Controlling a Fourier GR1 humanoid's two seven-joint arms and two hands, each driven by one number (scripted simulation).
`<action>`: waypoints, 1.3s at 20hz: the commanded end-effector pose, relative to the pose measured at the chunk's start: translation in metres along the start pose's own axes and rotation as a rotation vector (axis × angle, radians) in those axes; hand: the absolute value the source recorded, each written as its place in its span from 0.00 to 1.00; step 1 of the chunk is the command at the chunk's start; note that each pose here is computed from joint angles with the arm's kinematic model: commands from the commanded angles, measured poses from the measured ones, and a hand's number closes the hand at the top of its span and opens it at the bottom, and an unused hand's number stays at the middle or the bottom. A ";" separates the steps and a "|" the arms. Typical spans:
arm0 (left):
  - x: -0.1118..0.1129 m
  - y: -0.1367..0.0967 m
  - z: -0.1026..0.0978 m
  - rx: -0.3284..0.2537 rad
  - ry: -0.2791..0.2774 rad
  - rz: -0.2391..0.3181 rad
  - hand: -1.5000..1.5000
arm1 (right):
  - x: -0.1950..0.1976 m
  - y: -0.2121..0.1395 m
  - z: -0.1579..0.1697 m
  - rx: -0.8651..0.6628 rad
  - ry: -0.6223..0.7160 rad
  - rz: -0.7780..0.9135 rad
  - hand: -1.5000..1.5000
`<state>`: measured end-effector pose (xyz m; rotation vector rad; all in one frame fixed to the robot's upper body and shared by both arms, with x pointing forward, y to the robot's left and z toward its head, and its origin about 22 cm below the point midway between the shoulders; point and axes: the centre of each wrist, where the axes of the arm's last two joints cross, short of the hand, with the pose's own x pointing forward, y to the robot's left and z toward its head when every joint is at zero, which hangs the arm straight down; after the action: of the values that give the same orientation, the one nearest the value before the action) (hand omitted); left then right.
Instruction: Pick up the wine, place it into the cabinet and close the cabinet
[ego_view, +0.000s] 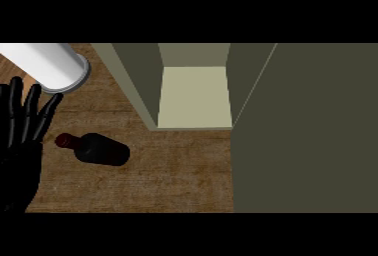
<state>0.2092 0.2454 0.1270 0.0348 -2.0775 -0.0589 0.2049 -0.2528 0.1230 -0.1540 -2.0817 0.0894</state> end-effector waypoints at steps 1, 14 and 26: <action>0.002 0.009 -0.014 -0.013 -0.022 0.046 0.00 | -0.002 -0.001 0.004 0.000 0.002 -0.002 0.00; 0.024 0.033 0.017 -0.040 0.135 0.487 0.00 | 0.060 0.009 0.043 0.368 0.157 -0.307 0.00; 0.086 0.054 0.034 -0.002 0.164 0.464 0.00 | 0.106 0.011 0.065 0.368 0.147 -0.333 0.00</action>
<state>0.1552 0.3015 0.1623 -0.3818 -1.8299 0.2420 0.1354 -0.2267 0.1508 0.3308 -1.8276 0.2474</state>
